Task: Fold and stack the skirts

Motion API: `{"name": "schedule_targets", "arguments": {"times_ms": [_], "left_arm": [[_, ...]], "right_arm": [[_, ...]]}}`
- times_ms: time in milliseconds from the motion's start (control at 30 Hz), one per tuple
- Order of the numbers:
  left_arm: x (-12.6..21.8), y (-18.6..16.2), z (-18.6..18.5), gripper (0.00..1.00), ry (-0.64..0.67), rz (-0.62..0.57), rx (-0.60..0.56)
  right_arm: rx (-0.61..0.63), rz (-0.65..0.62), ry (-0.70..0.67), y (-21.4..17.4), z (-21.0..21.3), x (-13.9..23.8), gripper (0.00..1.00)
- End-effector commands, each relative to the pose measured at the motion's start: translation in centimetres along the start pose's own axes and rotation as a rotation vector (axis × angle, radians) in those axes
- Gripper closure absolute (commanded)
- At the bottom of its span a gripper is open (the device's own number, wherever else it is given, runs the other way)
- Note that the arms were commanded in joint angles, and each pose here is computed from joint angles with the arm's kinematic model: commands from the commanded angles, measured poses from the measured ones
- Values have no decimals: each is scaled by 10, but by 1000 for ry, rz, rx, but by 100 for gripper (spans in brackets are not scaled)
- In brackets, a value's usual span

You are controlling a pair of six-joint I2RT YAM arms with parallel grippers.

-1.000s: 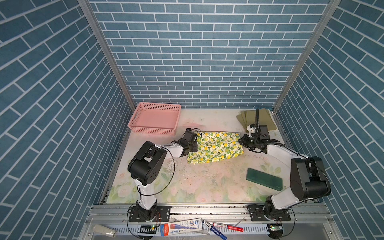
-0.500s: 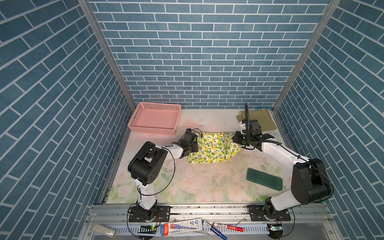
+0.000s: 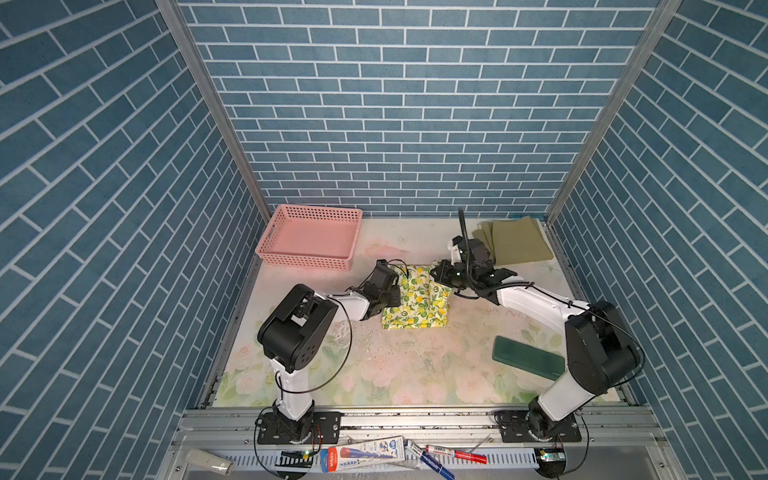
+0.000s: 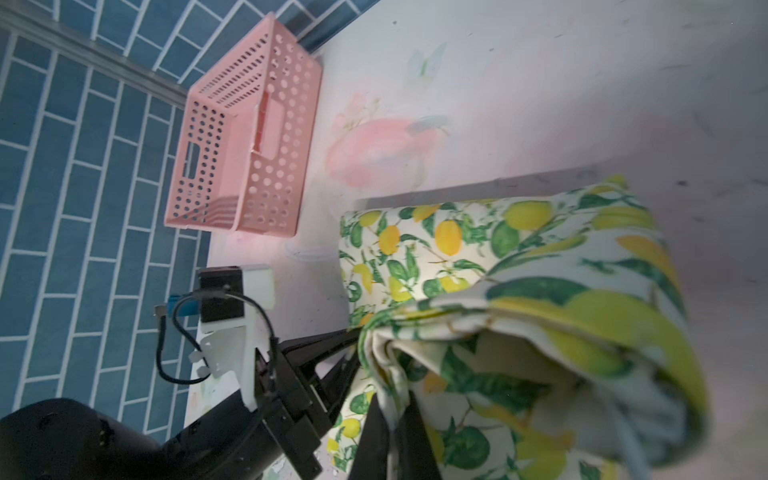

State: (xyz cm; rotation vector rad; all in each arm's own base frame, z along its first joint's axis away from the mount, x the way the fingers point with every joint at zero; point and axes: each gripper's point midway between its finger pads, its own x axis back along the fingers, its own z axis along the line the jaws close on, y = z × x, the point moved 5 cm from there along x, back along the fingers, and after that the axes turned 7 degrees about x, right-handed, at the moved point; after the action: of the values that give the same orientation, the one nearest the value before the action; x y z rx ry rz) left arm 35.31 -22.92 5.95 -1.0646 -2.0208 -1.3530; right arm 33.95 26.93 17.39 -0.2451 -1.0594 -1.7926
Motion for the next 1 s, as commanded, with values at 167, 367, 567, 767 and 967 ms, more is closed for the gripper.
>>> {"name": "schedule_targets", "arguments": {"times_ms": [167,367,567,767,967], "left_arm": [[5,-48,28,100,93,149,-4],[6,-53,31,100,90,151,9],[8,-54,32,100,85,145,21],[12,-52,32,100,89,137,19],[11,-53,32,100,86,140,20]], "right_arm": [[-85,-22,159,-3,36,-44,100],[-103,8,203,-10,41,-60,100],[-51,-5,138,-2,41,-44,57],[-58,-32,21,7,27,-25,48],[-53,-57,-52,10,9,-7,49]]}}
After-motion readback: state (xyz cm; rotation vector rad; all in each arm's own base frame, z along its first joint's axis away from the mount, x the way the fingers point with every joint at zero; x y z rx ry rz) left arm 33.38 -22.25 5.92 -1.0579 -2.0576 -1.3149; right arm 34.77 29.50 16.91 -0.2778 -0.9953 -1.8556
